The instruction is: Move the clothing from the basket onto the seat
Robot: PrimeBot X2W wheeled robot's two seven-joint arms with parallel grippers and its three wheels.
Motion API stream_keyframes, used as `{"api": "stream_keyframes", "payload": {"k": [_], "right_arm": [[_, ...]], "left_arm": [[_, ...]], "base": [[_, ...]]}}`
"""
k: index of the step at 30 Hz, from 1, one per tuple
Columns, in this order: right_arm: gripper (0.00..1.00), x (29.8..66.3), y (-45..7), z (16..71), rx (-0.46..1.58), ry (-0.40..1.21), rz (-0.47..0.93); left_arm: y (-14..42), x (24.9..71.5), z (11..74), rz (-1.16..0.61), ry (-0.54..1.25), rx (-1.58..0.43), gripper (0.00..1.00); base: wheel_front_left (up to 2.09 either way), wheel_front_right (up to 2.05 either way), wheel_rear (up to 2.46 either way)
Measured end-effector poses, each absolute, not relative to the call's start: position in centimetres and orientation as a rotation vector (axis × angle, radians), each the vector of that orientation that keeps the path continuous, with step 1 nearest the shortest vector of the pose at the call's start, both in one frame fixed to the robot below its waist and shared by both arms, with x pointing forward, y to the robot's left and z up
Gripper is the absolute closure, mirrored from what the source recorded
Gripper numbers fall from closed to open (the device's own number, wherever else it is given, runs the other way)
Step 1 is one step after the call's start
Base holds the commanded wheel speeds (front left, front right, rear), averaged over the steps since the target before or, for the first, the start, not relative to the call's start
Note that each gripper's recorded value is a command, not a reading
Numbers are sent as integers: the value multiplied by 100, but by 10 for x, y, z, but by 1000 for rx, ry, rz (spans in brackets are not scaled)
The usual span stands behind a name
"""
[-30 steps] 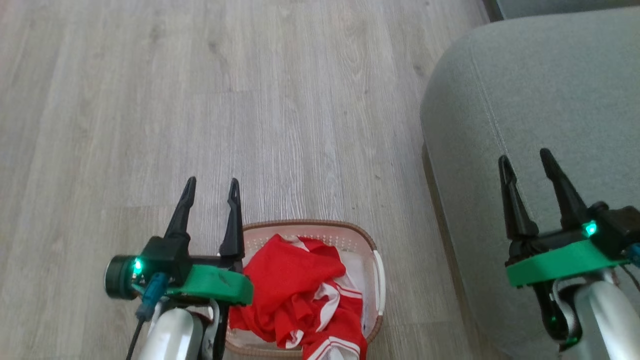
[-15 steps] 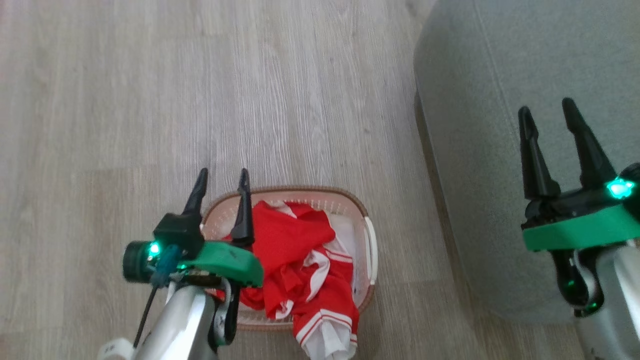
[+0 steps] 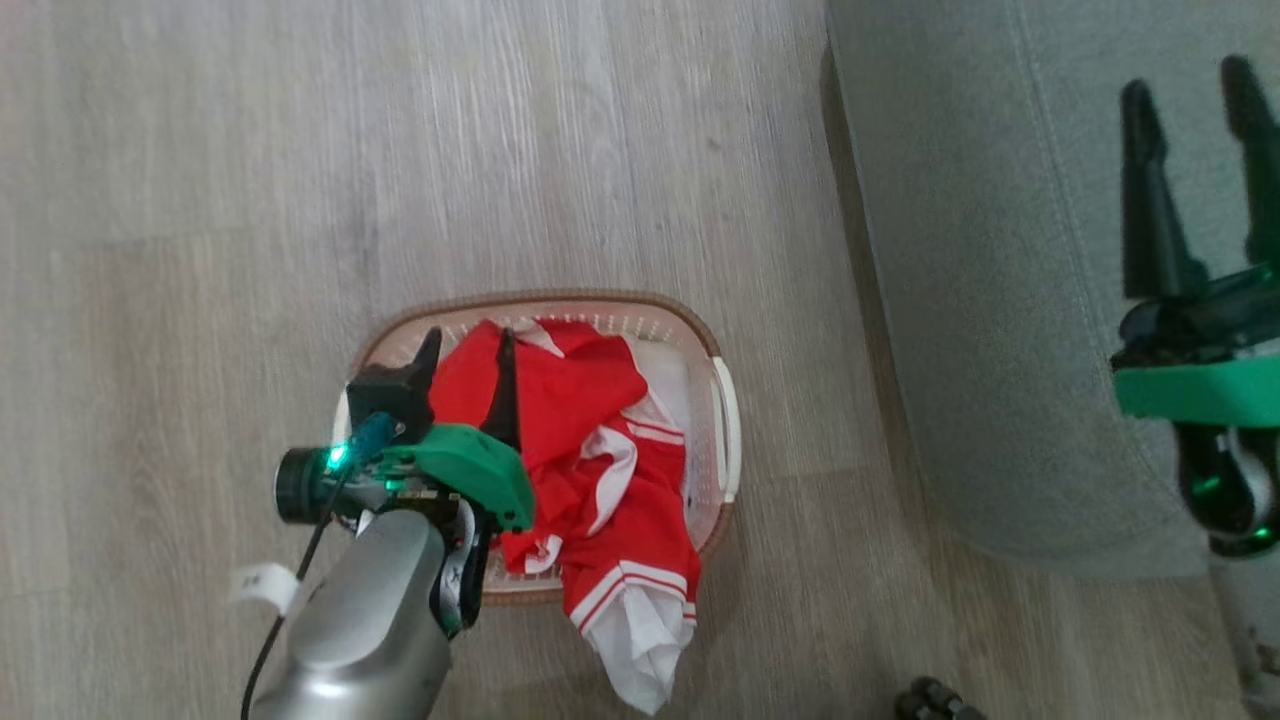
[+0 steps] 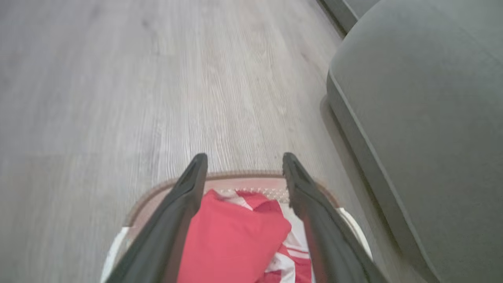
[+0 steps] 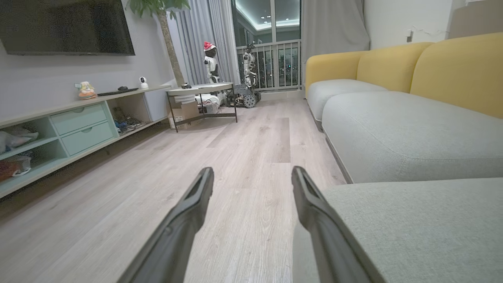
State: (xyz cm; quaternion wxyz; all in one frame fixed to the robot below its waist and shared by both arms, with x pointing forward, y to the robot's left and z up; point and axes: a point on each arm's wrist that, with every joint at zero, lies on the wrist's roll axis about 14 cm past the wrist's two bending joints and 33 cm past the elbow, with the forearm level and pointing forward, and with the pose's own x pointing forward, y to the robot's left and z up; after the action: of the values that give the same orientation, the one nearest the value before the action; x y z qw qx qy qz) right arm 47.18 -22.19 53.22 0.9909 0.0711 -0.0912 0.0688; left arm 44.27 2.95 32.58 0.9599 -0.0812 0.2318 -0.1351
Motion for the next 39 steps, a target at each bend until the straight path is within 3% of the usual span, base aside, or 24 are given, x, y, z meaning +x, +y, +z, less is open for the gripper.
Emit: {"api": "stream_keyframes", "payload": {"k": [6, 14, 39], "right_arm": [[0, 486, -230, 523, 141, -175, 125], [0, 507, -239, 503, 111, -149, 122], [0, 540, -255, 435, 74, -46, 97]], "left_arm": [[23, 421, 260, -287, 706, -176, 0], [14, 434, 215, -288, 822, -163, 0], [-4, 387, 101, -352, 1311, -108, 0]], "base": [[0, 0, 0], [0, 0, 0], [0, 0, 0]]}}
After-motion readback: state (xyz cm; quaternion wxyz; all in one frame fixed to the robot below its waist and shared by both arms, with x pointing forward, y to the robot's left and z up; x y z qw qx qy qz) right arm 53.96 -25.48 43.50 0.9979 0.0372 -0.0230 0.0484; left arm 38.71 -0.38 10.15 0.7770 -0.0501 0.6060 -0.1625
